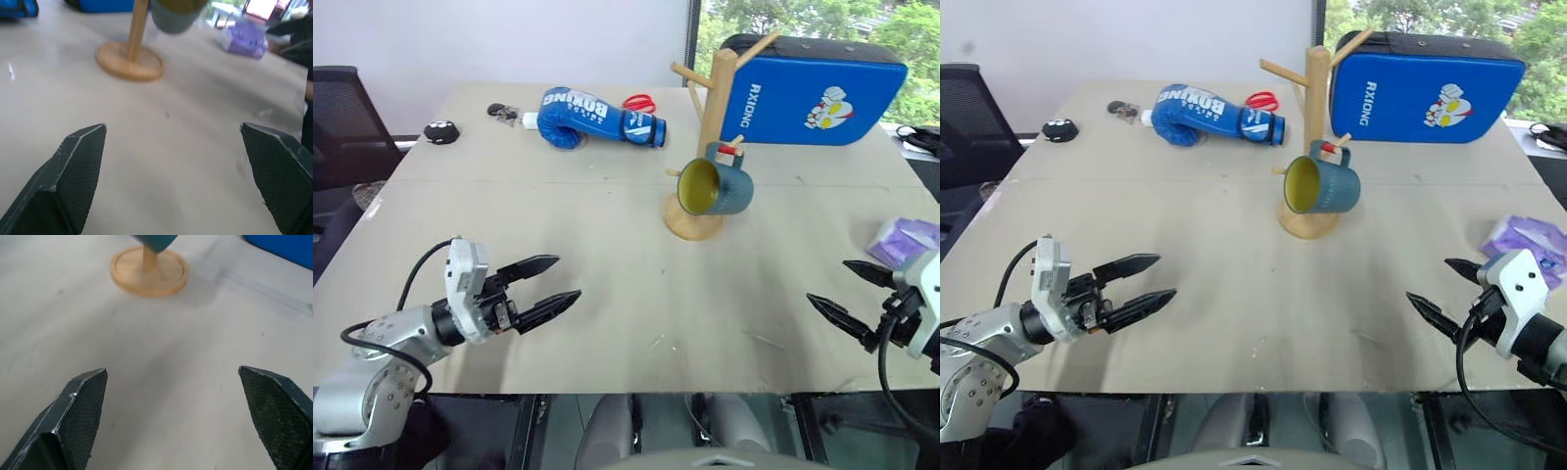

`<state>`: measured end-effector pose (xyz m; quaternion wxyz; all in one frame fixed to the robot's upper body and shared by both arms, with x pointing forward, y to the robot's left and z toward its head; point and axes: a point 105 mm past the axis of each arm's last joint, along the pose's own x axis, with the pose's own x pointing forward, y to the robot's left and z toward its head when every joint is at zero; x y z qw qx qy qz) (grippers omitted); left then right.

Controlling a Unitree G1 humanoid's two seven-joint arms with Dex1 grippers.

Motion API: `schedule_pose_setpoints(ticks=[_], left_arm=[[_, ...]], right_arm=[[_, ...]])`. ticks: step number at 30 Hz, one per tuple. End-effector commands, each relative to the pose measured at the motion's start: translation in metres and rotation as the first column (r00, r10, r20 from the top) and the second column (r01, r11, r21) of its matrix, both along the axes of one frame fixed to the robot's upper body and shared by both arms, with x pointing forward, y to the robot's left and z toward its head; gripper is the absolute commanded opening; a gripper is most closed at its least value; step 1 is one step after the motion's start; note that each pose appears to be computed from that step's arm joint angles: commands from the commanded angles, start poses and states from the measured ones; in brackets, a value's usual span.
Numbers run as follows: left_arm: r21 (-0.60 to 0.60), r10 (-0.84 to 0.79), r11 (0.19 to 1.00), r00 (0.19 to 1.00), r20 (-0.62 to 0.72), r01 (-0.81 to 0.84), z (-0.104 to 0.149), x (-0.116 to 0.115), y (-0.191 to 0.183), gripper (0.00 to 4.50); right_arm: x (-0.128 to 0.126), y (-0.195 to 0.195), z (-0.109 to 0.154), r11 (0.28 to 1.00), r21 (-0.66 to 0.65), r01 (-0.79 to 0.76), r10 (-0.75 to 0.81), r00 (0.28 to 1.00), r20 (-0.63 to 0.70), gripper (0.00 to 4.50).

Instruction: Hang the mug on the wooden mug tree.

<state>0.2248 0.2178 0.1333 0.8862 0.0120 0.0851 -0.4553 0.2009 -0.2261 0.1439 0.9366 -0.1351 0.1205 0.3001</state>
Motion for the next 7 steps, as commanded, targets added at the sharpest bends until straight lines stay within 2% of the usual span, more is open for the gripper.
schedule_pose_setpoints(ticks=[1, 7], left_arm=[[0.031, -0.009, 0.999, 1.000, 0.023, 0.008, 0.0009, 0.0000, 0.0017, 4.50], [0.015, -0.018, 1.000, 1.000, 0.019, 0.017, 0.0028, 0.0018, -0.0014, 4.50]], right_arm=[[-0.0018, -0.0069, 0.0075, 0.999, -0.030, 0.010, -0.008, 0.998, 0.066, 4.45], [-0.0019, -0.0090, 0.0009, 0.999, -0.032, 0.017, -0.015, 0.997, 0.072, 4.45]])
